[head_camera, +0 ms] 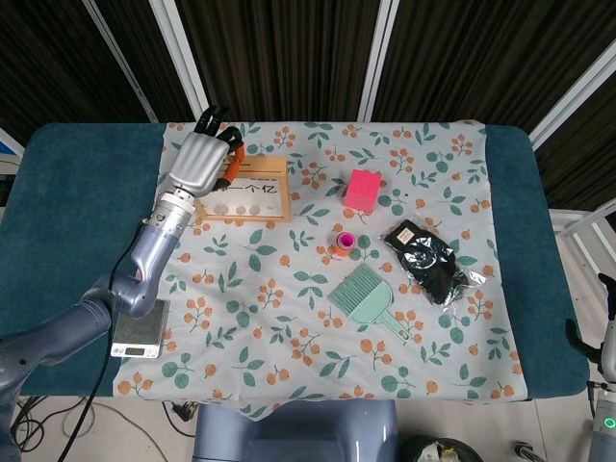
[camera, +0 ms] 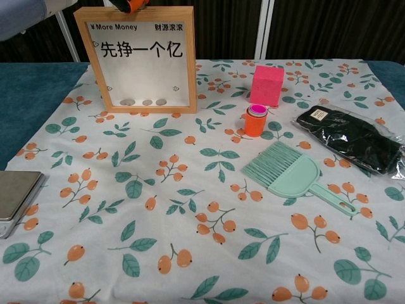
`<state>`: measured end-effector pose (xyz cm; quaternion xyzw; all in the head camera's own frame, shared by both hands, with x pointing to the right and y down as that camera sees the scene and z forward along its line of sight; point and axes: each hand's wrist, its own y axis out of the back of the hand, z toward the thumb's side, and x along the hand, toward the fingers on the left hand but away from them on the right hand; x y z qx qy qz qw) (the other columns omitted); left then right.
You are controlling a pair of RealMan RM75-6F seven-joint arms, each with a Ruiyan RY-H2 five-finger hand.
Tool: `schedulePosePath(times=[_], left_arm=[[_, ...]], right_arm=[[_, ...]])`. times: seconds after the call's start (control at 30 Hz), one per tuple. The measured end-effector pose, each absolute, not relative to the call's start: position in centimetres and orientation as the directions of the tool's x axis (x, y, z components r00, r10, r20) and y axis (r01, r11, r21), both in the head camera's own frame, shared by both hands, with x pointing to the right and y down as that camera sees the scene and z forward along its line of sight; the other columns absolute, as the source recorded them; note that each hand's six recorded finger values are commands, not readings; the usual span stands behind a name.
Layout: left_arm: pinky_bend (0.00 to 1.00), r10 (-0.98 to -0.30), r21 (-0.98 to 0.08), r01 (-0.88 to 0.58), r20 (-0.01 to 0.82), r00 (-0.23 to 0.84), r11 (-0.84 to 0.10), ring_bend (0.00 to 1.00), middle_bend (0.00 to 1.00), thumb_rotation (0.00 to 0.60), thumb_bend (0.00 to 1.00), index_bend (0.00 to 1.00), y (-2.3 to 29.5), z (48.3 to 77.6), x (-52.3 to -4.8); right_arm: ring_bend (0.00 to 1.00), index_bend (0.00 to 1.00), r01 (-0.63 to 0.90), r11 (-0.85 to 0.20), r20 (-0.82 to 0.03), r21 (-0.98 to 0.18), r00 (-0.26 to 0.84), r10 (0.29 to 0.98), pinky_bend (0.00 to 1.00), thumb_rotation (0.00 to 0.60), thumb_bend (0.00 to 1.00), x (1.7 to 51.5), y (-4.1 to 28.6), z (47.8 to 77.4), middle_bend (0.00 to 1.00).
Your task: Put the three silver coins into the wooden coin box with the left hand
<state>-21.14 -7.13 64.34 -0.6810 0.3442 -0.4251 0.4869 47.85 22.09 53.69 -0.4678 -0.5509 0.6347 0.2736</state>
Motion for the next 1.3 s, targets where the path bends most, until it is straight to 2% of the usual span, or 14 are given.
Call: schedulePosePath(times=[0.3, 0.8, 1.07, 1.3], left_arm=[[0.0, -0.882, -0.96, -0.042, 0.238, 0.406, -0.278, 0.0, 0.29, 0.6, 0.47, 0.78, -7.16, 64.52, -21.14], [0.0, -0.874, -0.962, -0.015, 0.24, 0.423, -0.271, 0.0, 0.27, 0.6, 0.44, 0.71, -7.24, 64.29, -21.22], [0.0, -0.87, -0.961, 0.01, 0.254, 0.423, -0.276, 0.0, 0.25, 0.6, 0.39, 0.61, -7.2, 64.37, -21.42], [0.0, -0.866, -0.96, 0.025, 0.264, 0.424, -0.28, 0.0, 0.24, 0.6, 0.39, 0.59, -7.17, 64.37, -21.36]], right_arm=[[0.02, 0.18, 0.168, -0.243, -0.291, -0.956, -0.413, 0.863, 0.0, 0.6, 0.39, 47.87, 22.08, 53.67, 0.05], [0.02, 0.18, 0.168, -0.244, -0.292, -0.955, -0.413, 0.863, 0.0, 0.6, 0.39, 47.85, 22.08, 53.68, 0.05], [0.02, 0.18, 0.168, -0.247, -0.295, -0.955, -0.415, 0.861, 0.0, 0.6, 0.39, 47.89, 22.1, 53.69, 0.05], [0.02, 0.18, 0.168, -0.247, -0.296, -0.954, -0.418, 0.859, 0.0, 0.6, 0.39, 47.92, 22.09, 53.67, 0.05]])
